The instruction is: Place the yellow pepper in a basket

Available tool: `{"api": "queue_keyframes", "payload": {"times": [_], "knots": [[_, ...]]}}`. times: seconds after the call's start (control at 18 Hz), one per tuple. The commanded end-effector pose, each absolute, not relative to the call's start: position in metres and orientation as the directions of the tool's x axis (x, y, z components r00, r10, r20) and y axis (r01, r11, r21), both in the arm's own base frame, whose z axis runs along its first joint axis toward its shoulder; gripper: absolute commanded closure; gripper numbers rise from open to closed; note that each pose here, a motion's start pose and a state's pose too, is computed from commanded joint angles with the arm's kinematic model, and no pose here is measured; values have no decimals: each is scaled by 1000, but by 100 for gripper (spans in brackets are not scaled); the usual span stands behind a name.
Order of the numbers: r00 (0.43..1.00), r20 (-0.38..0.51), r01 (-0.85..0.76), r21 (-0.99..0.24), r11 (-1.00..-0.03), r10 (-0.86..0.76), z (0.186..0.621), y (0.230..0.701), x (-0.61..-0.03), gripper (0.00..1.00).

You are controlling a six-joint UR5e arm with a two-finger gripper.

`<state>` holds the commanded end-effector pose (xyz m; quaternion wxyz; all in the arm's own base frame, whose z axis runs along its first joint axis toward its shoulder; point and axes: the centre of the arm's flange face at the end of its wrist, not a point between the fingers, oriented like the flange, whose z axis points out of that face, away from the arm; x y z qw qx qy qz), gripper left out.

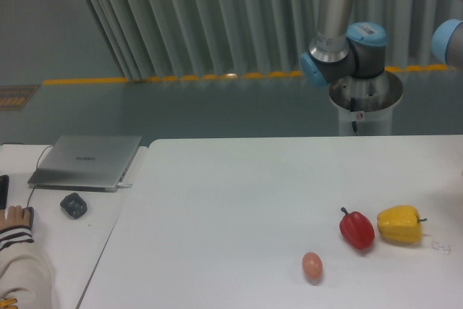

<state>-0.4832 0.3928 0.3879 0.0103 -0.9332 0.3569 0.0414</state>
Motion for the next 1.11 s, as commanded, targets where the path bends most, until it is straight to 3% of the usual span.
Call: {"api": "queue_keyframes", "payload": {"times": [0.56,0.94,1.11], "knots": [[748,-64,-661,11,-750,-660,376,388,-483,0],[872,-69,-486,6,-874,-485,379,383,-457,0],[880,-74,-470,5,-883,-469,383,397,-440,0]]}}
